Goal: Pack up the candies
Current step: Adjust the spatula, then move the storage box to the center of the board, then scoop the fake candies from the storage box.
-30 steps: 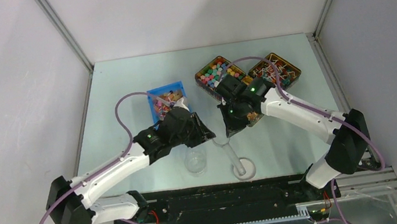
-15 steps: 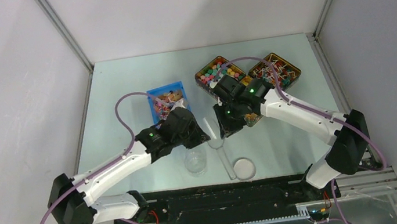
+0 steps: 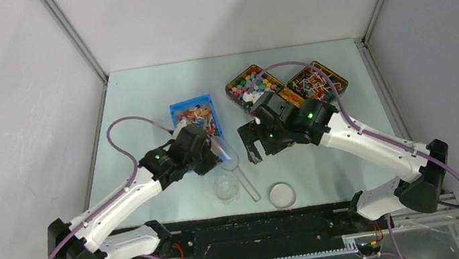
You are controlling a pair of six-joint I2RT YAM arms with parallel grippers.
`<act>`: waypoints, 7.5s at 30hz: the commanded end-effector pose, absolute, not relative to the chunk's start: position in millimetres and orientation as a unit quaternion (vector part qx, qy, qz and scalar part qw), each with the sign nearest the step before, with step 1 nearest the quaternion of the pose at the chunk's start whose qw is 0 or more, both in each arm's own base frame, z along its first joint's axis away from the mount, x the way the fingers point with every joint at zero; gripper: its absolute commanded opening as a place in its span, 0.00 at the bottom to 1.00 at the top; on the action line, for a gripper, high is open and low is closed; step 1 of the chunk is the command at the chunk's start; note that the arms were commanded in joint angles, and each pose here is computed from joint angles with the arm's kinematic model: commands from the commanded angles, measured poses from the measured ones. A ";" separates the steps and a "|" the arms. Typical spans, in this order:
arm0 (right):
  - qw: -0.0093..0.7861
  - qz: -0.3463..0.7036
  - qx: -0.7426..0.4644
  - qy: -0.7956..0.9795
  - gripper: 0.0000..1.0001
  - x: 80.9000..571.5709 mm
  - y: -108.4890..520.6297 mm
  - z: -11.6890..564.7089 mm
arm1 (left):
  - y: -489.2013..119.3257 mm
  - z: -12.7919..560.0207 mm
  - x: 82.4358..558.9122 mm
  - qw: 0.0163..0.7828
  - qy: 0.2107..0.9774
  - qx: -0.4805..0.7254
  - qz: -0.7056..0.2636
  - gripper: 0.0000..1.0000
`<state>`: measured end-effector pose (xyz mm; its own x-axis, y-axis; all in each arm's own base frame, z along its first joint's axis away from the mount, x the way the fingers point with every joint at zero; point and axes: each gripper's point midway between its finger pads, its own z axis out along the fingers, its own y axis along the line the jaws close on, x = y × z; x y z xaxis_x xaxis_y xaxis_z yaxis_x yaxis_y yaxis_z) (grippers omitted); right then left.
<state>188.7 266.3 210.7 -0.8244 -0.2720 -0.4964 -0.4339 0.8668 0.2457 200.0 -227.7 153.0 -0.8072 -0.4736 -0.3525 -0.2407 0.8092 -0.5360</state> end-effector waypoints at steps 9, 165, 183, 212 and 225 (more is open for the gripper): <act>0.316 0.169 -0.325 0.875 0.99 152.9 309.8 228.2 | -160.7 154.5 188.8 0.177 0.886 -0.388 -0.182 0.00; 0.028 0.067 -0.224 0.972 0.00 134.9 212.7 178.4 | -274.3 88.1 218.9 0.159 0.979 -0.009 -0.130 0.00; -0.004 0.020 -0.224 0.974 0.00 167.5 222.2 151.2 | -274.5 82.2 207.5 0.157 0.980 -0.003 -0.119 0.00; 0.074 0.094 -0.173 0.978 0.00 224.9 255.0 107.5 | -274.8 84.7 206.1 0.168 0.975 -0.031 -0.141 0.00; 0.117 0.086 -0.174 0.974 0.00 233.3 247.4 103.5 | -277.6 85.9 205.1 0.162 0.975 -0.037 -0.149 0.01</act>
